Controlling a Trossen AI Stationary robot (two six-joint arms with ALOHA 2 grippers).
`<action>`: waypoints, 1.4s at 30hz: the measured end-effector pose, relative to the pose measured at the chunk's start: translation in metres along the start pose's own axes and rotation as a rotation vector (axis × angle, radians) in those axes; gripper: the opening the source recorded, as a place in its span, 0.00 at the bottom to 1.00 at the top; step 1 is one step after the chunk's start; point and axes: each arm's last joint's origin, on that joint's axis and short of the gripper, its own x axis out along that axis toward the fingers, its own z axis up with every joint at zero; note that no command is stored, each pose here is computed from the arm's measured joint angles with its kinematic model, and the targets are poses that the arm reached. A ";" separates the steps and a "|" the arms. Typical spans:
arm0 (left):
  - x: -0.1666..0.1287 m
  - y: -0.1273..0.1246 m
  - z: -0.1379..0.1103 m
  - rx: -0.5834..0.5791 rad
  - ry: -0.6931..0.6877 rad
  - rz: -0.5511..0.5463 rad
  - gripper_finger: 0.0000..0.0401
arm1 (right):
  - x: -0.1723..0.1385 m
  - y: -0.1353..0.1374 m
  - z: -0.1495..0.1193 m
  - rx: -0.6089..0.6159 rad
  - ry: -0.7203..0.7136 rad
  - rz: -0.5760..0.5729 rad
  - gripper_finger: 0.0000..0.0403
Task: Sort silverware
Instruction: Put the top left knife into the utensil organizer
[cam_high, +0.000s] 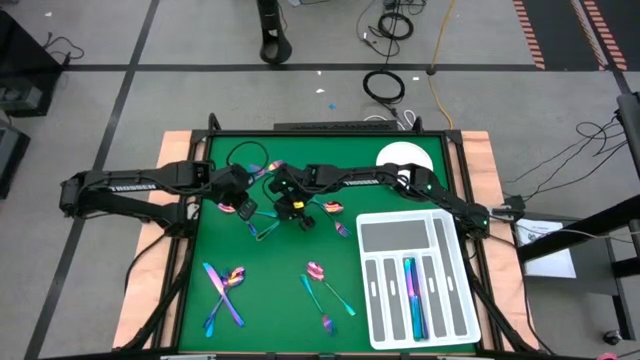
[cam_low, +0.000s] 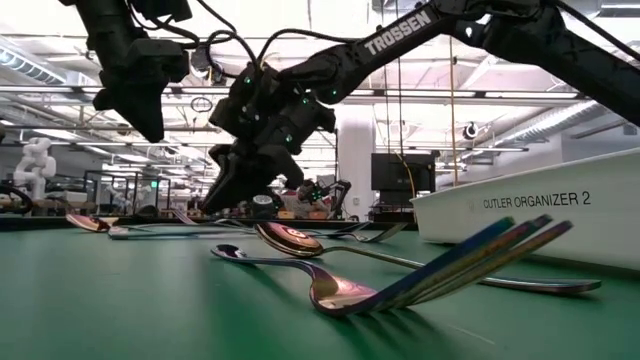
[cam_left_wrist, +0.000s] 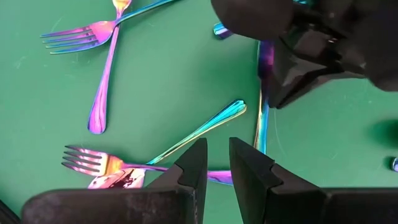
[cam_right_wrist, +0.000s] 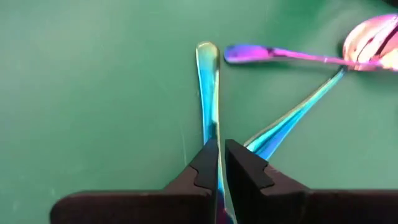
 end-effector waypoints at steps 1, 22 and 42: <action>0.000 0.000 0.000 0.005 -0.001 -0.001 0.17 | 0.000 0.000 0.000 0.001 0.002 0.001 0.04; 0.000 -0.001 0.001 0.004 -0.014 -0.011 0.17 | -0.007 -0.006 -0.013 0.072 0.046 0.019 0.28; 0.000 -0.001 0.002 0.005 -0.015 -0.012 0.17 | 0.005 -0.008 -0.037 0.072 0.134 0.030 0.23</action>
